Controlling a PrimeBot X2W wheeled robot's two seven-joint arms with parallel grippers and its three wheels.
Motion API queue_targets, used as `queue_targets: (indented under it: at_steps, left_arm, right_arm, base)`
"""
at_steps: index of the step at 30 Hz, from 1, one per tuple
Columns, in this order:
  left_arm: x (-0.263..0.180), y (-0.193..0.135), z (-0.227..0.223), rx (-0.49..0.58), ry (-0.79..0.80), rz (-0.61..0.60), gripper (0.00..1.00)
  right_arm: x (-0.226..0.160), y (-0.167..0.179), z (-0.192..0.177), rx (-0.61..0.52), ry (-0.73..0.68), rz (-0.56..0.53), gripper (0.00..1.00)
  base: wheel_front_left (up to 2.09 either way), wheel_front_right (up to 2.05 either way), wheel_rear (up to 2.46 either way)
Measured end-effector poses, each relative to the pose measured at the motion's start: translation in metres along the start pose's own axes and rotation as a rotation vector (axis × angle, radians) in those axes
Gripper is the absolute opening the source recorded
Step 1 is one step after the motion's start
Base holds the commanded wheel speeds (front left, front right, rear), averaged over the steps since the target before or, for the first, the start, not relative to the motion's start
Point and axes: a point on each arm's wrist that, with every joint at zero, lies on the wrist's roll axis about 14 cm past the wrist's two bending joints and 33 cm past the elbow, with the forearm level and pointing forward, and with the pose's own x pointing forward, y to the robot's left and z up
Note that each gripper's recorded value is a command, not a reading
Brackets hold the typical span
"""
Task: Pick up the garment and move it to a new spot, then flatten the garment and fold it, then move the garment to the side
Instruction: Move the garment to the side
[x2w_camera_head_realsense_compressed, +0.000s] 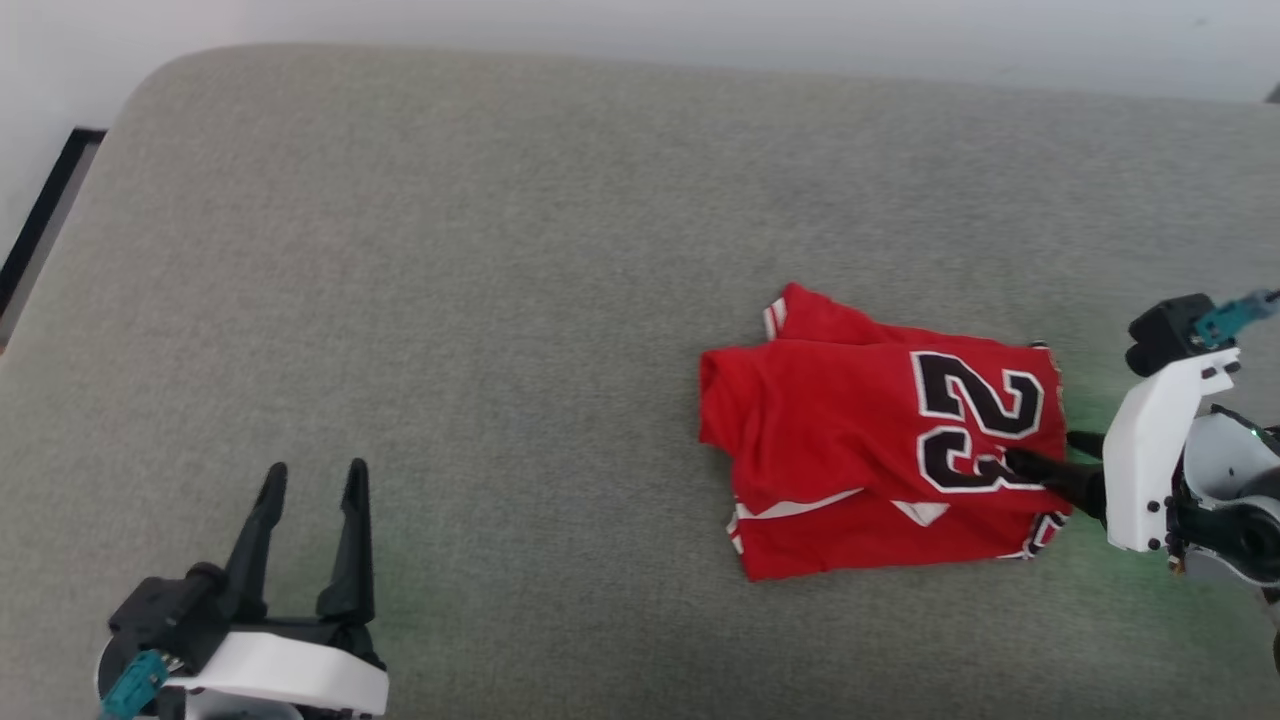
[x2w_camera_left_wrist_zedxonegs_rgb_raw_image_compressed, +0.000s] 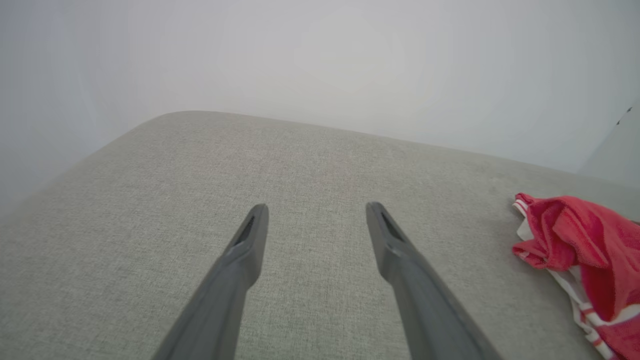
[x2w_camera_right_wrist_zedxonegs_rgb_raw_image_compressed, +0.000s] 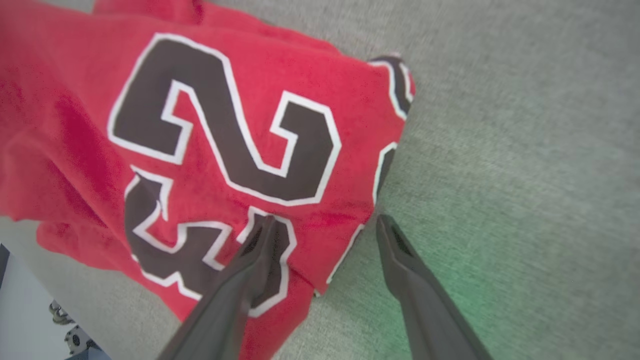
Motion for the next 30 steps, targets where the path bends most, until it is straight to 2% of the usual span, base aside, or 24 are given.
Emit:
queue_targets:
  at_steps: [11, 12, 16, 23, 30]
  left_arm:
    - [-0.002, 0.012, -0.011, -0.008, 0.038, 0.050, 1.00]
    - [-0.002, 0.012, -0.011, -0.009, 0.039, 0.051, 1.00]
    - [0.002, 0.012, -0.014, -0.014, 0.045, 0.051, 1.00]
    - [0.020, 0.003, -0.008, -0.008, 0.023, 0.009, 1.00]
    - [0.048, -0.021, 0.001, 0.004, -0.014, -0.083, 1.00]
  right_arm:
    - [0.036, 0.015, -0.020, 0.035, 0.286, 0.063, 0.98]
    - [0.037, 0.016, -0.020, 0.032, 0.294, 0.067, 0.00]
    - [0.038, 0.024, -0.019, 0.016, 0.285, 0.090, 0.00]
    - [0.025, 0.016, -0.003, 0.015, 0.191, 0.077, 0.00]
    - [-0.010, -0.034, 0.020, -0.011, 0.070, -0.076, 0.00]
  base:
    - [0.00, 0.00, 0.00]
    - [0.00, 0.00, 0.00]
    - [0.00, 0.00, 0.00]
    - [0.00, 0.00, 0.00]
    - [0.00, 0.00, 0.00]
